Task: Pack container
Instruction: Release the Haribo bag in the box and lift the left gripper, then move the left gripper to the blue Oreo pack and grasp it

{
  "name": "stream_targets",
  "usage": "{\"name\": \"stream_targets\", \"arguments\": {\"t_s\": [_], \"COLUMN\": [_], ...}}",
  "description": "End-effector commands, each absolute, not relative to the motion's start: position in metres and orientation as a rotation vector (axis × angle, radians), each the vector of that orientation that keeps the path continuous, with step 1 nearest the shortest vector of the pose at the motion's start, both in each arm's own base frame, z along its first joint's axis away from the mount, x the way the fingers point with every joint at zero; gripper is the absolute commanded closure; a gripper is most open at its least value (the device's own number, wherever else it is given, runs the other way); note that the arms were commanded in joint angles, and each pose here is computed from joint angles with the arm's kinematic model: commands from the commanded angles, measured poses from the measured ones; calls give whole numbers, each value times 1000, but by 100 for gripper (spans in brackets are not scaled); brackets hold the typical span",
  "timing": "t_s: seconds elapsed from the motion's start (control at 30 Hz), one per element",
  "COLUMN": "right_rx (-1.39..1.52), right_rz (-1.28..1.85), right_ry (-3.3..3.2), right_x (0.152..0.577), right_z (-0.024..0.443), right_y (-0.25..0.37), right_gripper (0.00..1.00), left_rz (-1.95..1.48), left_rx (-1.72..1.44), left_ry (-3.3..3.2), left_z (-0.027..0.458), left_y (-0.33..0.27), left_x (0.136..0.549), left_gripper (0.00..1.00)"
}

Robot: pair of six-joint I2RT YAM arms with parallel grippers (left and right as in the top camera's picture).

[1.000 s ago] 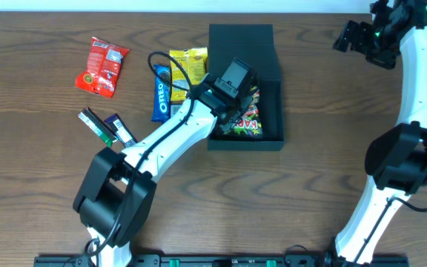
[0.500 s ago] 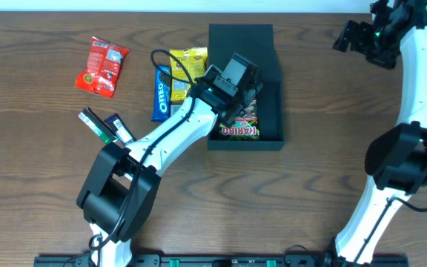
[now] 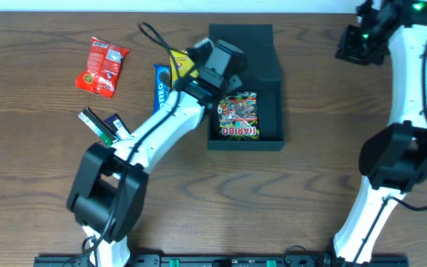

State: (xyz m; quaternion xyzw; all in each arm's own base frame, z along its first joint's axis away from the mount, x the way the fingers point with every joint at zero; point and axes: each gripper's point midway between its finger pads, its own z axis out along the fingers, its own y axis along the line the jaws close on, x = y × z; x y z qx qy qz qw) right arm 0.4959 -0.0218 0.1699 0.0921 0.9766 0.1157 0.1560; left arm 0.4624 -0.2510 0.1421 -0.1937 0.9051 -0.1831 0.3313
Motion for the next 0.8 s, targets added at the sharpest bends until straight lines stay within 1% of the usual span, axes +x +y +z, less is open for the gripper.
{"name": "stream_targets", "arguments": {"t_s": [0.0, 0.07, 0.23, 0.3, 0.4, 0.53, 0.67, 0.77], "right_rx": [97, -34, -183, -248, -336, -412, -378, -301], "right_rz": [418, 462, 521, 539, 530, 334, 133, -19], "right_ry": [2772, 2781, 2834, 2867, 2917, 2999, 3044, 3047], "right_x": [492, 487, 468, 458, 442, 425, 413, 411], "right_z": [190, 190, 183, 174, 156, 116, 85, 73], "right_y": [24, 53, 106, 128, 153, 168, 171, 165], "right_gripper": [99, 98, 98, 99, 98, 98, 98, 98], "left_rz": [-277, -206, -125, -133, -236, -295, -388, -457], "left_rx": [-246, -175, -226, -242, -227, -188, -119, -102], "left_ry": [2290, 2300, 2368, 2423, 2506, 2574, 2671, 2723], "left_z": [178, 180, 168, 158, 146, 128, 102, 87], "left_y": [-215, -198, -158, -144, -137, -133, -150, -161], "left_x": [476, 478, 477, 474, 470, 467, 456, 450], "left_gripper": [94, 94, 94, 94, 94, 94, 94, 94]}}
